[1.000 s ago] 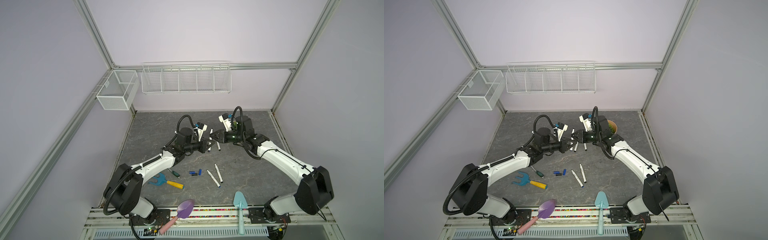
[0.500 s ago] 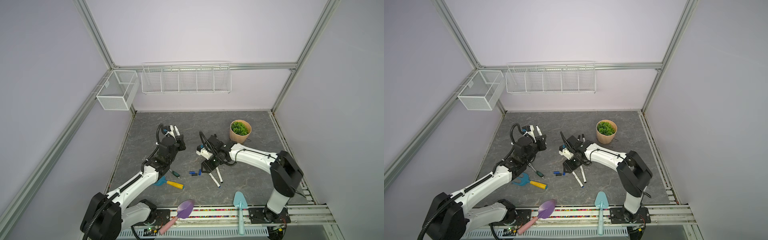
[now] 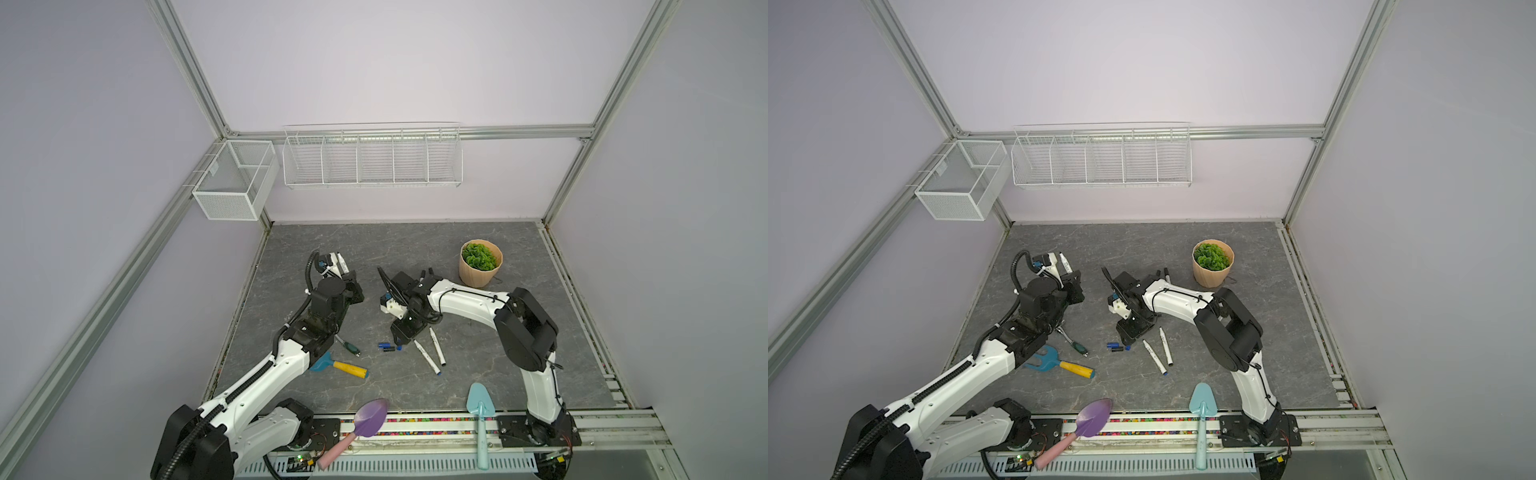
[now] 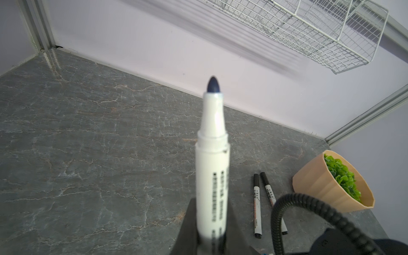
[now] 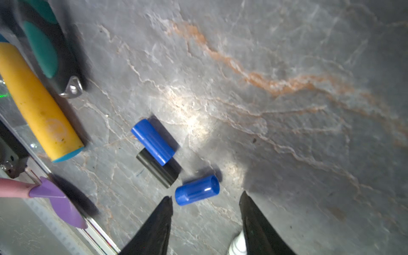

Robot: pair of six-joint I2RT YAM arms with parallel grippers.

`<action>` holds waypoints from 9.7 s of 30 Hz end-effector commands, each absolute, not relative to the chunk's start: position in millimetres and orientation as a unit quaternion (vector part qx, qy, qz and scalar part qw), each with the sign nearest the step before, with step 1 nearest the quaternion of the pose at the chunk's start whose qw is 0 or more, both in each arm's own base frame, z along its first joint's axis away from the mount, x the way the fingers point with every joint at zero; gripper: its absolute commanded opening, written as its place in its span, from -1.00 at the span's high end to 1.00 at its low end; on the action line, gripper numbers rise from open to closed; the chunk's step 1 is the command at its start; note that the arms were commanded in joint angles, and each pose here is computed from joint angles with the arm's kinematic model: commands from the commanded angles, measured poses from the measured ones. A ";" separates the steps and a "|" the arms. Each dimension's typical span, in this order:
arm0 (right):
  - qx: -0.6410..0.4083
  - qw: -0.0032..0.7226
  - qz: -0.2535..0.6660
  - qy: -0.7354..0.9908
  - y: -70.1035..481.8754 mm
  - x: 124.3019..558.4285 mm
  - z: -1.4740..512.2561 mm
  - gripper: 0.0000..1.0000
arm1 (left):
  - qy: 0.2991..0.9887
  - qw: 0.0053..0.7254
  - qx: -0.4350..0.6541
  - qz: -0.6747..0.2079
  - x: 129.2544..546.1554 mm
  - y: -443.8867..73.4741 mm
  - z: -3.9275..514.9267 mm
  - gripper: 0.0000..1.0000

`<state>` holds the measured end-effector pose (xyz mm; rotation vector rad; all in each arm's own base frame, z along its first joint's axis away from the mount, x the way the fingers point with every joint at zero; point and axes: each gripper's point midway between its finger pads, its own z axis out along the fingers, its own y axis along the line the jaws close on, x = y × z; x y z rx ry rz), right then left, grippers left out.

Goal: Insert the pens into the pen caps
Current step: 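Release the marker from the right gripper and move it over the blue caps, then grasp a blue cap with the right gripper, then carry the blue cap above the marker tip held by the left gripper, then lower the blue cap onto the marker tip with the right gripper, then press the blue cap down onto the marker with the right gripper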

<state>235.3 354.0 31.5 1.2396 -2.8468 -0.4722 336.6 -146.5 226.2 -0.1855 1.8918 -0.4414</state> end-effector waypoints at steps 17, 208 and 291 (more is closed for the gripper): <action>0.424 -0.004 0.009 -0.906 321.7 235.1 15.8 0.00 | 0.806 0.556 -0.065 -0.193 334.1 -149.2 223.5 1.00; 0.253 -0.408 -0.425 -0.768 321.4 326.1 330.8 0.36 | 0.685 0.543 0.287 -0.391 264.4 -342.6 236.5 1.00; 0.280 -0.015 -0.420 -0.863 328.6 230.9 167.8 0.86 | 0.350 0.862 0.092 -0.355 284.5 -241.9 562.8 1.00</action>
